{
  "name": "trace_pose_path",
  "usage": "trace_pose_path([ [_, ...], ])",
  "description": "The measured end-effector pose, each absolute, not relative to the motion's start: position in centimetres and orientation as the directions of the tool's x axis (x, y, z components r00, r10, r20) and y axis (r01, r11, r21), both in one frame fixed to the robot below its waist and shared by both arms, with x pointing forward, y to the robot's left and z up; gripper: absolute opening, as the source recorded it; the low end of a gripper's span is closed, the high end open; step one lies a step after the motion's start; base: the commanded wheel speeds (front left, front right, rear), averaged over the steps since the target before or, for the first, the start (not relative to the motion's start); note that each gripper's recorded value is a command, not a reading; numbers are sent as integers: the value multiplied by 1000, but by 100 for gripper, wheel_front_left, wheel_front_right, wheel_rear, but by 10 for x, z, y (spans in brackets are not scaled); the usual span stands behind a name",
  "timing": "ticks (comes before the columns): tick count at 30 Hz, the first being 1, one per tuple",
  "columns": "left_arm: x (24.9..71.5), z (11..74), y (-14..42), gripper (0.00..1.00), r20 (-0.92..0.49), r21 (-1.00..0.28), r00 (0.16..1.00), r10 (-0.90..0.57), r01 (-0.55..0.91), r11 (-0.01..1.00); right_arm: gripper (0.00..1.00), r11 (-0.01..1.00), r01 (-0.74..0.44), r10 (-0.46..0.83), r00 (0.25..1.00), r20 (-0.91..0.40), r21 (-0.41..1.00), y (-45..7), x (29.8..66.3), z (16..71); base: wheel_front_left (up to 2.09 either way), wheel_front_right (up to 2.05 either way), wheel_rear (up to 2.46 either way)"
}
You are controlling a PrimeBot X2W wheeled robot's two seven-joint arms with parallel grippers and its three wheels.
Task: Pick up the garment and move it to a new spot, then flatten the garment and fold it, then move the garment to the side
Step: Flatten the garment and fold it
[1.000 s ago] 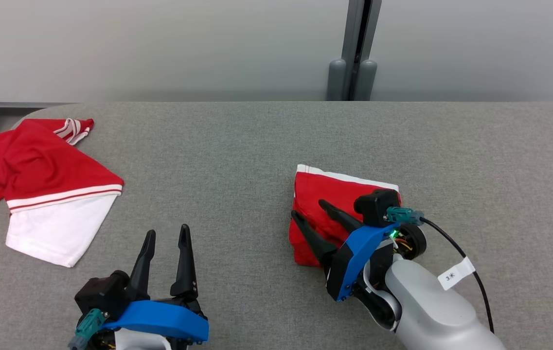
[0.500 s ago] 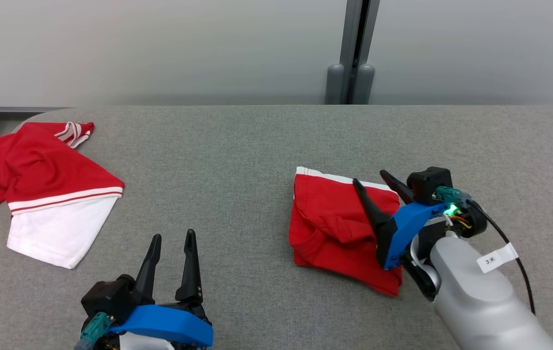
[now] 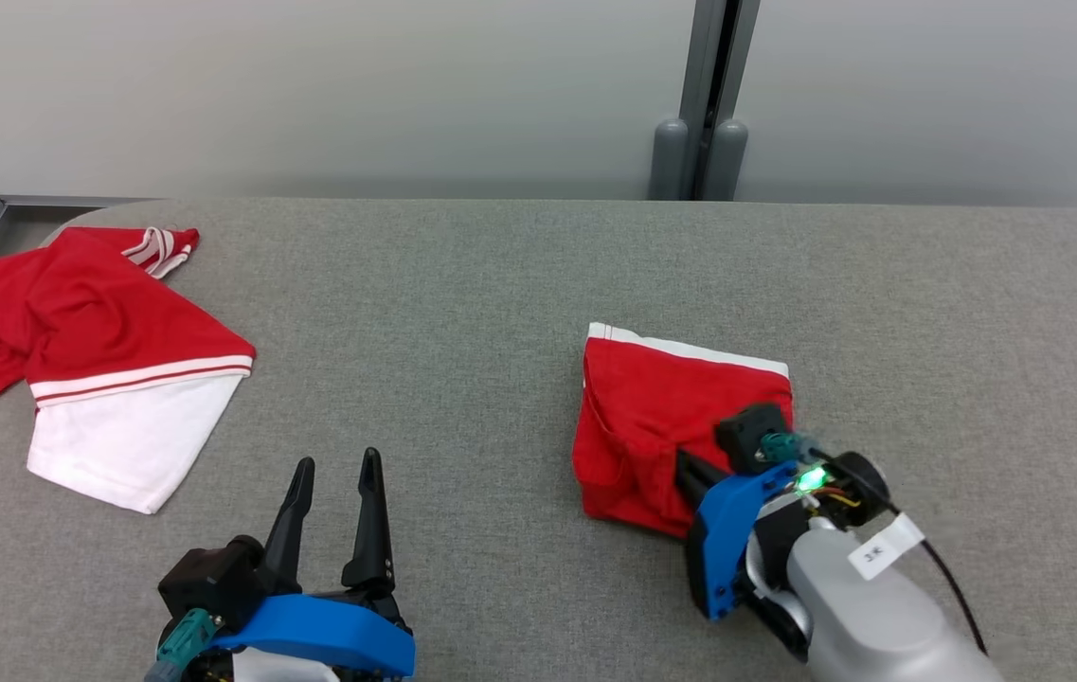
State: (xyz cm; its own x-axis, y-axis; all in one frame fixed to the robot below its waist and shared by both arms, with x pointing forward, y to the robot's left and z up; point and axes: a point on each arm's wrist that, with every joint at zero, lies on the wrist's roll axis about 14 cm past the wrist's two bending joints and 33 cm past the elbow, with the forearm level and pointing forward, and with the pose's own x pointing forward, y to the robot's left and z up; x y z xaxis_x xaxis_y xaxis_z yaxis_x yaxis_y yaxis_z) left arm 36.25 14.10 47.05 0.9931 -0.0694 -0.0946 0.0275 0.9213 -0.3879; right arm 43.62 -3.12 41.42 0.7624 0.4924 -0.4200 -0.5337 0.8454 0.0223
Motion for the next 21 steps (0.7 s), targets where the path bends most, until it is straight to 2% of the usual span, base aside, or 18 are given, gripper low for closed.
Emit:
trace_pose_path([
  [6, 364, 470, 139, 100, -95, -389, 993, -74, 32, 921, 0, 770, -631, 604, 676, -421, 90, 11, 409, 414, 0, 0, 0],
  [12, 367, 468, 139, 100, -101, -389, 992, -76, 31, 921, 0, 728, -673, 644, 604, -470, 132, 26, 389, 401, 0, 0, 0],
  [17, 368, 467, 140, 100, -106, -391, 992, -72, 25, 920, 0, 731, -664, 649, 604, -463, 157, 27, 387, 399, 0, 0, 0],
  [21, 369, 469, 141, 100, -98, -389, 993, -71, 27, 921, 0, 746, -648, 652, 661, -371, 154, 26, 404, 423, 0, 0, 0],
])
